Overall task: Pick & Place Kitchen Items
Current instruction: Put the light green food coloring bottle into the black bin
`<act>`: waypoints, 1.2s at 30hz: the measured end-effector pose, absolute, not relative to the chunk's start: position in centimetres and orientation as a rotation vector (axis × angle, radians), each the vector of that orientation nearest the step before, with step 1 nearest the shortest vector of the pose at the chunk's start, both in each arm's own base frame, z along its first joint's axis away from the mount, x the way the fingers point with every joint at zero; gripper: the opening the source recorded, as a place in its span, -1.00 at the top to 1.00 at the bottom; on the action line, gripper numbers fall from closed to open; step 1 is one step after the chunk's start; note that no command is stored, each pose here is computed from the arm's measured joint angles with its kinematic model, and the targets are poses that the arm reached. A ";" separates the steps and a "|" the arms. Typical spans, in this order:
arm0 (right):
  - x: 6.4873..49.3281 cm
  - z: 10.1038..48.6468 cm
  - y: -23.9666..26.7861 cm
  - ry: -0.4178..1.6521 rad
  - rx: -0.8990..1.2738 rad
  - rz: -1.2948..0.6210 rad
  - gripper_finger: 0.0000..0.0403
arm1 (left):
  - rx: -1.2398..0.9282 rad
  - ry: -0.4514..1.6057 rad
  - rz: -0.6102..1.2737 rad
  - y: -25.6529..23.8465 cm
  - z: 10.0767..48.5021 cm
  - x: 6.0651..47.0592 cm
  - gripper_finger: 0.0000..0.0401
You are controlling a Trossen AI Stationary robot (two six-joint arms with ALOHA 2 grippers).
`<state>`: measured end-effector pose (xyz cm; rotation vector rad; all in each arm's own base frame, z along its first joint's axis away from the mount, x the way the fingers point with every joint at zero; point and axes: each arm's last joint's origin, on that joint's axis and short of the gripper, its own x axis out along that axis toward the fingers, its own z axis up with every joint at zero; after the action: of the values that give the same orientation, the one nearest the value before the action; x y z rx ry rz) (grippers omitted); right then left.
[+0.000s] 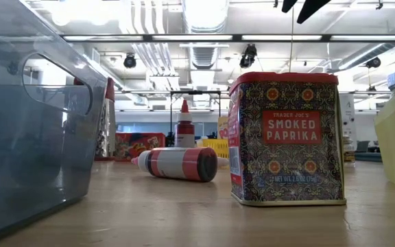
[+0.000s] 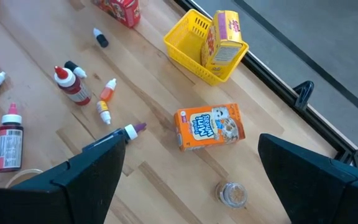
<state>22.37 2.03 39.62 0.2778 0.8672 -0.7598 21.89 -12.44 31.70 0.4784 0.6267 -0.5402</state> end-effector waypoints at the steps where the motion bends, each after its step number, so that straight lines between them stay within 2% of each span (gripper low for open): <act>1: 22.4 39.6 2.0 0.867 0.278 -0.760 -0.81 | 0.480 0.636 -0.544 -12.7 31.6 22.2 0.68; 14: 22.4 39.6 2.0 0.867 0.278 -0.760 -0.81 | 0.585 0.885 -0.678 -17.5 32.3 24.2 0.68; 20: 22.4 39.6 2.0 0.867 0.278 -0.760 -0.81 | 0.608 0.917 -0.707 -19.9 32.2 25.6 0.68; 27: 22.4 39.6 2.0 0.867 0.278 -0.760 -0.81 | 0.597 1.012 -0.716 -21.6 30.5 26.7 0.68; 36: 22.4 39.6 2.0 0.867 0.278 -0.760 -0.81 | 0.623 1.037 -0.761 -24.1 28.4 26.5 0.68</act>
<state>22.36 2.03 39.62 0.2778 0.8674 -0.7596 26.52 -24.09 28.43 0.6227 1.0370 -0.7610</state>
